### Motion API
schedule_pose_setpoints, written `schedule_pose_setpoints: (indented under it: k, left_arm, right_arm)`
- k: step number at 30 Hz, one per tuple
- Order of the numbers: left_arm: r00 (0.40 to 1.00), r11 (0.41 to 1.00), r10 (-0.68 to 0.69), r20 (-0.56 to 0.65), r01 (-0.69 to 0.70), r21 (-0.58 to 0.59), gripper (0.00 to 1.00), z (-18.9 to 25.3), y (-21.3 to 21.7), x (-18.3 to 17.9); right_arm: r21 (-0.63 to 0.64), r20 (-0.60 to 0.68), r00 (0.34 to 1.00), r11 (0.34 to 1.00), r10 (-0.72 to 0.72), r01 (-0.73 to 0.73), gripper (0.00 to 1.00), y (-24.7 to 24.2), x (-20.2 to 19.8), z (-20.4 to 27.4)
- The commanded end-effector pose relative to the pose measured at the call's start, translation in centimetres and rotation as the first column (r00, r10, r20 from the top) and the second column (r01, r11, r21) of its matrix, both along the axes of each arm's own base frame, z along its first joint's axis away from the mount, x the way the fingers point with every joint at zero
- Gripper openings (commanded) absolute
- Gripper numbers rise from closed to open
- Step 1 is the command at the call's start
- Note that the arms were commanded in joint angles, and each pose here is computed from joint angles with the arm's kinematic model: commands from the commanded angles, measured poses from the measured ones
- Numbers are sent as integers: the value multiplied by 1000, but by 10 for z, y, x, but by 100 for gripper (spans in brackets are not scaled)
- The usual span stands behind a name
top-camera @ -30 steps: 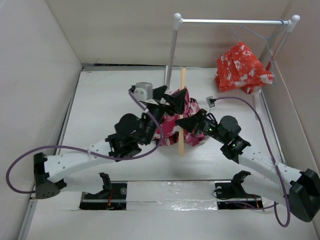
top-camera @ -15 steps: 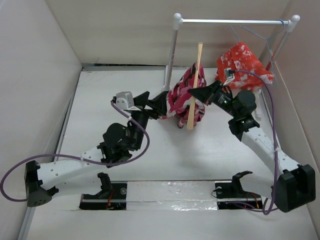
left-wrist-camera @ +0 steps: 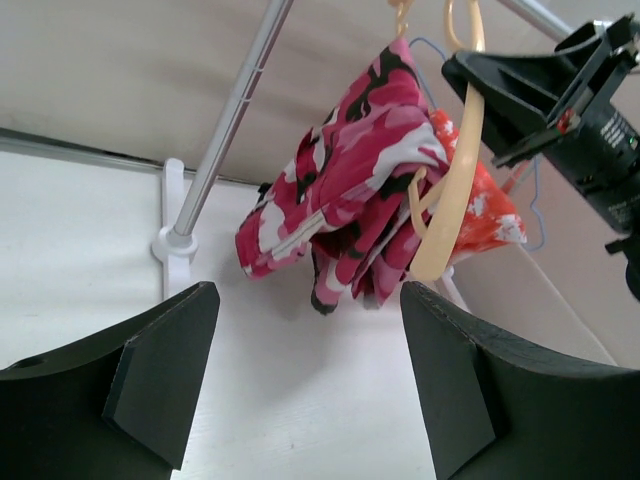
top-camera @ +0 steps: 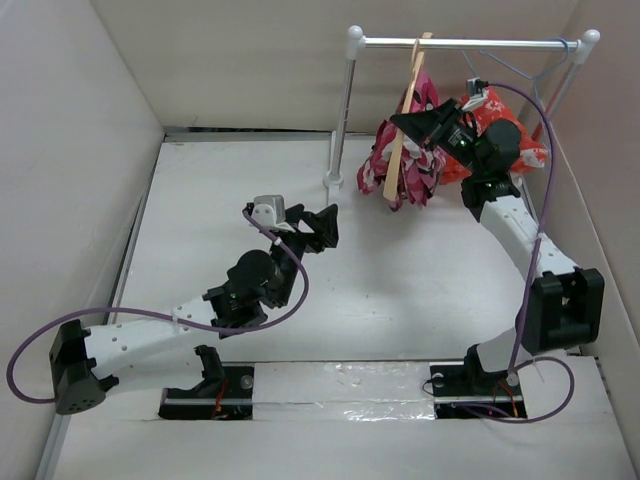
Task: Place the trousers on the hanger
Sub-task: Place the hanger at the clothesline.
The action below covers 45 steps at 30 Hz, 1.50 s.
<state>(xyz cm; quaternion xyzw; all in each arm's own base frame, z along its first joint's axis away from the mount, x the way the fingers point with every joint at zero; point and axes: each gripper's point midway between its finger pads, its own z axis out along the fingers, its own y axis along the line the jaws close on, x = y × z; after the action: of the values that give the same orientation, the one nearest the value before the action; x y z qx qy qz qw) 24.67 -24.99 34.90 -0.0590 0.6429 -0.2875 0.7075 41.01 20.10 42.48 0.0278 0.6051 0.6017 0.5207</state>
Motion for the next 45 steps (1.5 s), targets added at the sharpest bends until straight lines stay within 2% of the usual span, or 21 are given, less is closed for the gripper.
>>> schedule_pose_setpoints:
  k: [1, 9, 16, 27, 35, 41, 45]
  left_arm:
    - [1000, 1000, 7, -18, -7, -17, 71, -6, 2, 3]
    - [998, 999, 29, -51, -28, 15, 71, -30, 11, 3]
    - [997, 999, -38, -64, 39, 16, 71, -37, 1, 4]
    - [997, 998, -34, -75, 38, 54, 71, -55, -2, 8]
    - [996, 997, -29, -81, 34, 65, 71, -62, 0, 10]
    - [995, 997, -32, -93, 38, 74, 71, -70, 0, 11]
    - [994, 995, -35, -105, 44, 88, 71, -73, -3, 12]
  right_arm:
    - [18, 344, 939, 1000, 6, -13, 0, -9, -25, 87]
    - [19, 324, 946, 1000, -19, 14, 0, -19, 11, 81]
    - [31, 327, 945, 1000, -10, 0, 0, -24, 28, 79]
    - [15, 387, 922, 1000, -28, 24, 0, -30, 6, 96]
    - [12, 314, 948, 999, -48, 46, 0, -41, 49, 79]
    - [0, 305, 949, 997, -79, 83, 0, -48, 61, 79]
    - [-3, 284, 957, 998, -66, 70, 0, -46, 71, 63]
